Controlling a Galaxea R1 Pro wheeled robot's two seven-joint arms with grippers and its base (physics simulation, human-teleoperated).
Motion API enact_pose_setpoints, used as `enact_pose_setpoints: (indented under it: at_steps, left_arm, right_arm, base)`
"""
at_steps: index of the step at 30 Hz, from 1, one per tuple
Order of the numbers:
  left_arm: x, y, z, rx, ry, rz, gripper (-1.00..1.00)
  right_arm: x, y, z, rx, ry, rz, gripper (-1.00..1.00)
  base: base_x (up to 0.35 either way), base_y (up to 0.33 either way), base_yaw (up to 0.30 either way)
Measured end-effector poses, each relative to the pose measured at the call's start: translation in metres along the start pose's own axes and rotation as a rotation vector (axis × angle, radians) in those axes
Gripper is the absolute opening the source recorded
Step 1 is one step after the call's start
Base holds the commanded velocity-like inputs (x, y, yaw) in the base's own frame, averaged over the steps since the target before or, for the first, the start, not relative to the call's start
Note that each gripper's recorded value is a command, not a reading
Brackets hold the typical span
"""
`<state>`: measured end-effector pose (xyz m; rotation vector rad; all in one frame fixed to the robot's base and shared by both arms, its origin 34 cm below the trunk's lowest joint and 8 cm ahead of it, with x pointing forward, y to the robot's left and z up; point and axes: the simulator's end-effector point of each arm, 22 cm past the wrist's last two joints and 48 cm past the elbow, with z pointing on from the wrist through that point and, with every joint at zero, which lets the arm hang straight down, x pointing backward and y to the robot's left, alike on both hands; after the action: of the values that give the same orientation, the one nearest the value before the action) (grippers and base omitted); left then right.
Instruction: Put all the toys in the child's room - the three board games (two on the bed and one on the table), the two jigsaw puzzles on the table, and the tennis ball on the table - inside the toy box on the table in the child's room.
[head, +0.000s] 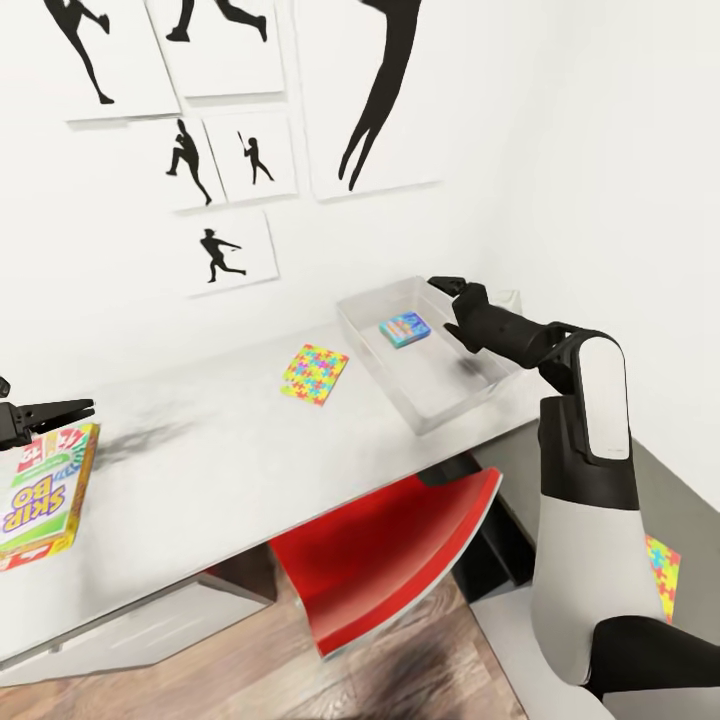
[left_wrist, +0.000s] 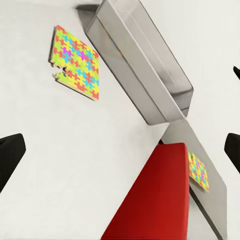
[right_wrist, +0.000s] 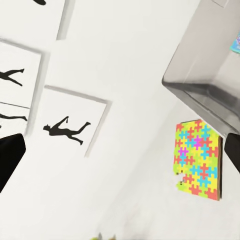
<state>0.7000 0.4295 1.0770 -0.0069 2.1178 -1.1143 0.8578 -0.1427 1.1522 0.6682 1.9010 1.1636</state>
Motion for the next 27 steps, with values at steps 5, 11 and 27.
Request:
enact_pose_setpoints:
  at_steps: [5,11,27]
  left_arm:
    - [-0.002,-0.004,-0.002,0.003,-0.005,0.006,1.0]
    - [-0.005,-0.008,-0.005,0.006,-0.011,0.013,1.0]
    - [-0.012,-0.02,-0.012,0.014,-0.027,0.031,1.0]
  right_arm:
    - [-0.001,0.004,-0.003,-0.004,-0.002,-0.003,1.0]
    - [0.002,0.003,-0.007,-0.001,0.0,-0.001,1.0]
    - [-0.002,0.016,-0.016,-0.013,-0.011,-0.011,1.0]
  base:
    - [-0.072,0.103,0.0]
    - [-0.01,0.016,0.0]
    - [0.0,0.001,0.0]
